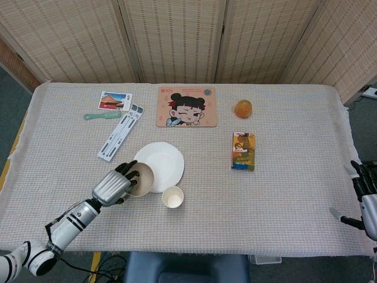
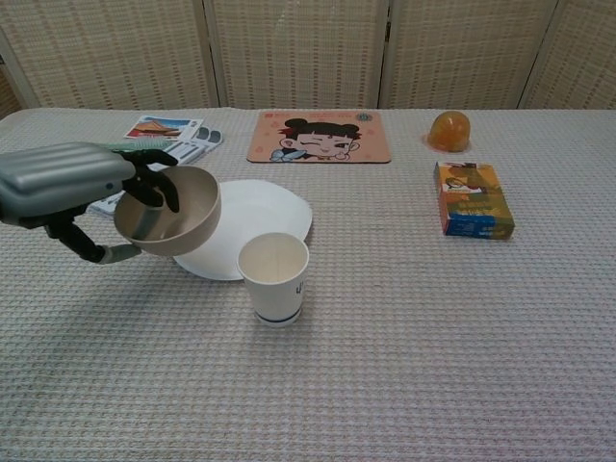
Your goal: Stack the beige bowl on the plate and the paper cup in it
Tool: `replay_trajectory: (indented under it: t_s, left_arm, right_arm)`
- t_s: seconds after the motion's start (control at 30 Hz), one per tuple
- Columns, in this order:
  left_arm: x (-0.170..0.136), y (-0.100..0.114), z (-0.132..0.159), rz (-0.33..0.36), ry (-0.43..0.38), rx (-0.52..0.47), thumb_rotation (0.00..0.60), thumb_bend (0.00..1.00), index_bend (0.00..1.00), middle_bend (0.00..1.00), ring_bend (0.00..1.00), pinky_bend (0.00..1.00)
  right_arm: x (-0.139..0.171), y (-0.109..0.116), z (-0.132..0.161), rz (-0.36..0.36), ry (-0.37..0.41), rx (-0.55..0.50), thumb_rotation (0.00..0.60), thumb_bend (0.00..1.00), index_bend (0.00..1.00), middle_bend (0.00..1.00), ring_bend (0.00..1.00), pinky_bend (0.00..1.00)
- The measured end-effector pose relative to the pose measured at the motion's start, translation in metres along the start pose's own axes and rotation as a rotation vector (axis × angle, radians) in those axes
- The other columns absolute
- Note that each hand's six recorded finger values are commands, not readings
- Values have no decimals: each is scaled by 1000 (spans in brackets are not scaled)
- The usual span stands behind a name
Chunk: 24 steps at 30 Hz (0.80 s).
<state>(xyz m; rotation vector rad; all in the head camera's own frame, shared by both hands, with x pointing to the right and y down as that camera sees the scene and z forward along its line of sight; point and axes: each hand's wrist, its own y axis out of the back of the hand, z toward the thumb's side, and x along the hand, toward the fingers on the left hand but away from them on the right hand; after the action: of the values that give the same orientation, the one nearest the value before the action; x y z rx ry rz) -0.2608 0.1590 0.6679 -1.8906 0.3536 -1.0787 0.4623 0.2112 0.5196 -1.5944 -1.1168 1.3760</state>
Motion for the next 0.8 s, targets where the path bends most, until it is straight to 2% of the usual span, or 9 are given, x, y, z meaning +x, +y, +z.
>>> replay_trajectory:
  t_s: [0.27,0.8]
  left_arm:
    - [30,12,-5,-14,-25,22,600,460,653,320,58,202]
    - [86,1,-9,-57,-35,2,600,460,656,325,64,202]
  right_arm:
    - [-5,-1,-6,3,-28,2,600,106,0,0,0,0]
    - [-7,4,-17,-8,-74,1,600,107,0,0,0,0]
